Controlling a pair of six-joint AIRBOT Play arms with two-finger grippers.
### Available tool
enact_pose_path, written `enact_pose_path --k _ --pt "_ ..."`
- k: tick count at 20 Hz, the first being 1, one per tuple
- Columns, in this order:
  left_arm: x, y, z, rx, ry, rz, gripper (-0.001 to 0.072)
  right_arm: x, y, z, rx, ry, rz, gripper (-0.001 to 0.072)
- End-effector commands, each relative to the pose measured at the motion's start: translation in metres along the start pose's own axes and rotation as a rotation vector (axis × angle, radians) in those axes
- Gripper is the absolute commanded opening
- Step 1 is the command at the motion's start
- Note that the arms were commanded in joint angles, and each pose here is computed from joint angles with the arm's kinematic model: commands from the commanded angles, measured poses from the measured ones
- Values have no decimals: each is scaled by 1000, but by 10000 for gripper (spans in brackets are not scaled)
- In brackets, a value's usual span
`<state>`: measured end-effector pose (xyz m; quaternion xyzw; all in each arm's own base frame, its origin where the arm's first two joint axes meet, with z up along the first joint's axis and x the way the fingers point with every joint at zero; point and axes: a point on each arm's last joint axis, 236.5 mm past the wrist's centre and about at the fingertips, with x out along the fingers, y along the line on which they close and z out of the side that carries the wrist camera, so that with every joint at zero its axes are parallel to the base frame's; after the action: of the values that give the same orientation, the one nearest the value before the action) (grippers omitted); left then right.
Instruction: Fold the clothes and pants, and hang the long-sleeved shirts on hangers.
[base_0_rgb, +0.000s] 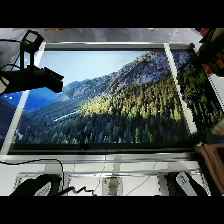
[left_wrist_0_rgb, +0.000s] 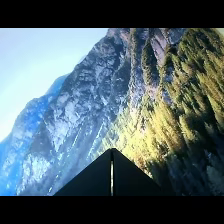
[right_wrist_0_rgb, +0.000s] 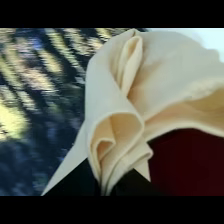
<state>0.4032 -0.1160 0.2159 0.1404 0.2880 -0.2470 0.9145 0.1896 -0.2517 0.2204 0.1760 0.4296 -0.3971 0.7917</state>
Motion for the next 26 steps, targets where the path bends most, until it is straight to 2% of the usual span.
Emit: enact_pose_path --k 1,7,14,15,17,18,19,22,23,24,25,26 --pt "-1 1 0 2 -1 5 11 -24 -92 -39 184 84 -257 14" --pt "-1 1 0 2 -1 5 11 -51 -158 -90 412 184 -425 15" --pt "-1 1 0 2 -1 5 11 -60 -174 -100 464 183 -480 17" --pt "-1 1 0 2 -1 5 11 -61 -176 -99 463 180 -487 82" --pt "-1 1 0 2 -1 5 11 -62 -180 -96 459 165 -500 413" --pt "-1 1 0 2 -1 5 11 -62 -181 -95 457 157 -504 529" --pt "-1 1 0 2 -1 5 11 -62 -182 -93 455 151 -505 568" --pt "-1 1 0 2 -1 5 11 -59 -181 -84 453 114 -490 562" --pt "-1 1 0 2 -1 5 11 -54 -174 -80 465 99 -451 506" --pt "-1 1 0 2 -1 5 11 -45 -158 -69 483 71 -367 197" --pt "-1 1 0 2 -1 5 11 -34 -139 -57 483 45 -266 36" --pt "-1 1 0 2 -1 4 11 -23 -114 -41 476 17 -141 14"
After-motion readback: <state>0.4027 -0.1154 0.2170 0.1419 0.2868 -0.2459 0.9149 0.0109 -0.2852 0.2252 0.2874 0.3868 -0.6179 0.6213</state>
